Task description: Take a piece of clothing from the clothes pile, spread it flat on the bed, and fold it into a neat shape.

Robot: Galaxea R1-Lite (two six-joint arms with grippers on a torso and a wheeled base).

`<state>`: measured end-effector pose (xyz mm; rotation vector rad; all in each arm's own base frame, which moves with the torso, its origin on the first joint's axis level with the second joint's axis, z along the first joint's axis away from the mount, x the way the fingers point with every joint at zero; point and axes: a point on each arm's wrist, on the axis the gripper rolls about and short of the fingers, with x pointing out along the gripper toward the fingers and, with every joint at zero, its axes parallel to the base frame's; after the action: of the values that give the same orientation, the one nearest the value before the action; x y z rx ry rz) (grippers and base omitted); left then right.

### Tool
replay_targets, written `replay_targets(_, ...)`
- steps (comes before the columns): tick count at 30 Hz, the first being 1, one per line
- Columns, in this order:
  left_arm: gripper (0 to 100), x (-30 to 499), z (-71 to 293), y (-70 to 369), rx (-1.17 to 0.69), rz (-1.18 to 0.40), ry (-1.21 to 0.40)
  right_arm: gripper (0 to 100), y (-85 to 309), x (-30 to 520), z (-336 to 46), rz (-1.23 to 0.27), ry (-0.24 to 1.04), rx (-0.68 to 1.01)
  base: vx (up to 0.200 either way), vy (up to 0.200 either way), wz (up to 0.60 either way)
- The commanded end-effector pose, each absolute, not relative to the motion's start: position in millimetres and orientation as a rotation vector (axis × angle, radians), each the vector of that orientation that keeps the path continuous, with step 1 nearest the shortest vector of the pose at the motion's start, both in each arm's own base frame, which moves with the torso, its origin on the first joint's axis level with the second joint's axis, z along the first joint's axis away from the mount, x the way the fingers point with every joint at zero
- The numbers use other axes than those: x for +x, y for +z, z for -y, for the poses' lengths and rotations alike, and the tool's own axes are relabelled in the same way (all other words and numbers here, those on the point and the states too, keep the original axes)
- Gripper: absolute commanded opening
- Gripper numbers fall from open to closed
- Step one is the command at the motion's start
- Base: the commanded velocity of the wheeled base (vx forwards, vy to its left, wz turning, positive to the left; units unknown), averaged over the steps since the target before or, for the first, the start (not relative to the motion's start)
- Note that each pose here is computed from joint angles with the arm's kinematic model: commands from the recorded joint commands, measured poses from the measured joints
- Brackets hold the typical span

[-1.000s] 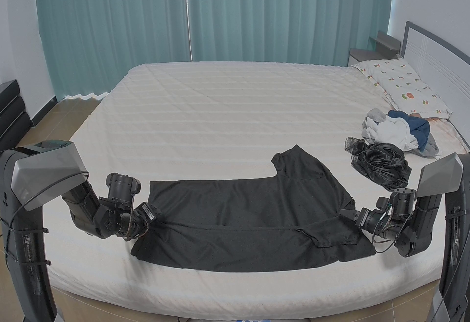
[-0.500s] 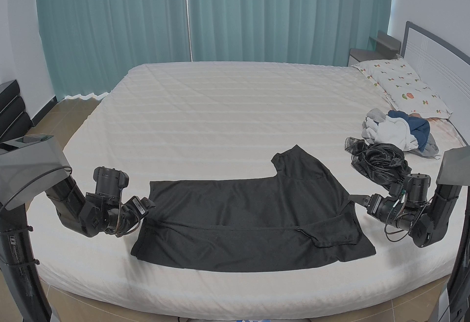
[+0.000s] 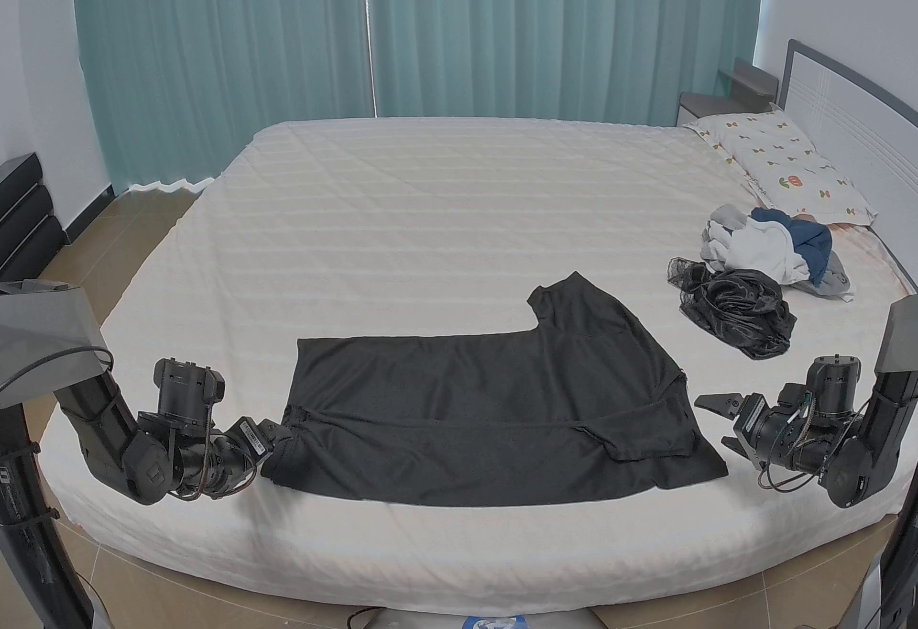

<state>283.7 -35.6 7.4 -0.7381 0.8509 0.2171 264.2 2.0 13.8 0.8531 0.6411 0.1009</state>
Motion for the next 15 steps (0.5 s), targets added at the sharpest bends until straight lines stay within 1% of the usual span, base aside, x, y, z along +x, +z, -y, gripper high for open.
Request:
replay_targets(1, 100, 280.2, 36.8, 7.9, -0.753, -0.860, 0.209, 100, 10.2, 262.3, -4.2, -0.662, 0.099, 0.856, -0.200, 0.000, 0.00)
replay_targets(2, 100, 282.1, 37.3, 8.1, -0.775, -0.860, 0.206, 100, 9.5, 261.5, -5.8, -0.669, 0.103, 0.856, -0.200, 0.000, 0.00)
replay_targets(7, 100, 290.1, 39.3, 5.0, -0.792, -0.855, 0.204, 100, 7.6, 262.0, -6.1, -0.674, 0.096, 0.858, 0.000, 0.000, 0.00)
replay_targets(15, 100, 323.0, 48.3, -5.7, -0.824, -0.812, 0.227, 100, 2.9, 264.0, -10.4, -0.692, 0.091, 0.880, 0.000, 0.000, 0.00)
